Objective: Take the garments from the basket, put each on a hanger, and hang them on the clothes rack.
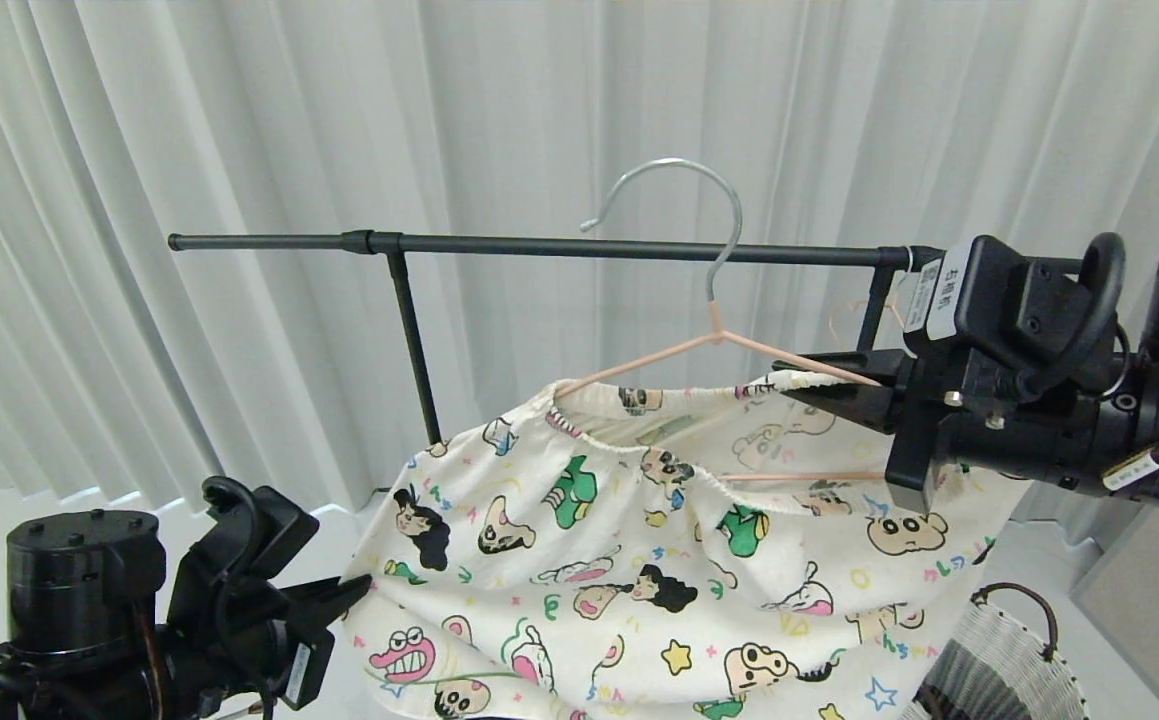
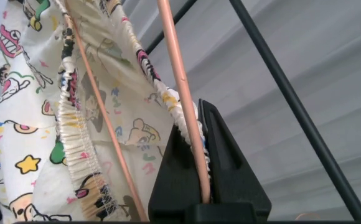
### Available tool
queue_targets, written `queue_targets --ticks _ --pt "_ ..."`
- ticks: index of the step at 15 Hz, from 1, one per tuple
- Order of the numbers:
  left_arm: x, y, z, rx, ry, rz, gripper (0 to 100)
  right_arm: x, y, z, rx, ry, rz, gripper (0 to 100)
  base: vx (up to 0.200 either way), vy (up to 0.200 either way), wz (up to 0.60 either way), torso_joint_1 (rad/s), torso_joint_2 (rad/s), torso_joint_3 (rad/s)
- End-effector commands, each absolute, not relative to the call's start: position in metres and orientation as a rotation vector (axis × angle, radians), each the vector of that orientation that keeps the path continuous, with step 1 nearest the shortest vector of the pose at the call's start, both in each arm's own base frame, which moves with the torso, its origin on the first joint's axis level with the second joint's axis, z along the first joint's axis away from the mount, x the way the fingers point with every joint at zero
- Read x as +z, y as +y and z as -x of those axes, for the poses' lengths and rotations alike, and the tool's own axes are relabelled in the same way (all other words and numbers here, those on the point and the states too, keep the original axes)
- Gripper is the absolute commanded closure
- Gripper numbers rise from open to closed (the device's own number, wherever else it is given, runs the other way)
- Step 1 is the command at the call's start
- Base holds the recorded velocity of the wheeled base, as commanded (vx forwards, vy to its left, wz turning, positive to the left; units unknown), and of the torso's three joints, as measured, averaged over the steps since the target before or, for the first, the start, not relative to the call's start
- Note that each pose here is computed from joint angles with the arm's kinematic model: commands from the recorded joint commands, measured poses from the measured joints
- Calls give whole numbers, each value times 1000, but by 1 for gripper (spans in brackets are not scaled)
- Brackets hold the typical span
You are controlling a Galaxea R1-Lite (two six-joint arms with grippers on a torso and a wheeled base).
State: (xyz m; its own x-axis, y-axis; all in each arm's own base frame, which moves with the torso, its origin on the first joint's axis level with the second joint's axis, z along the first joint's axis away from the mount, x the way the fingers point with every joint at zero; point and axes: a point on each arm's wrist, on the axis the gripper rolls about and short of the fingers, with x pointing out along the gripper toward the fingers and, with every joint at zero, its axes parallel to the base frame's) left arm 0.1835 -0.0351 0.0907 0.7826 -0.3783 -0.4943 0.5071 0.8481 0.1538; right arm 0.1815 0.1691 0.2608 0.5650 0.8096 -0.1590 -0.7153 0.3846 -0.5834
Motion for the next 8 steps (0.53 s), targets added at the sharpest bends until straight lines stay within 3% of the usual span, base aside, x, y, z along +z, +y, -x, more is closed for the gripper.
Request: queue_targets --ticks 1,6,8 --pt "96 -35 -179 -483 439 -291 0 259 168 -180 976 -155 660 100 0 0 0 0 0 0" --pt "109 -30 -164 -453 364 -275 0 258 159 -173 933 -135 646 100 0 0 0 0 0 0" --pt "121 -29 -156 -427 307 -206 0 254 154 -168 900 -104 627 100 0 0 0 0 0 0"
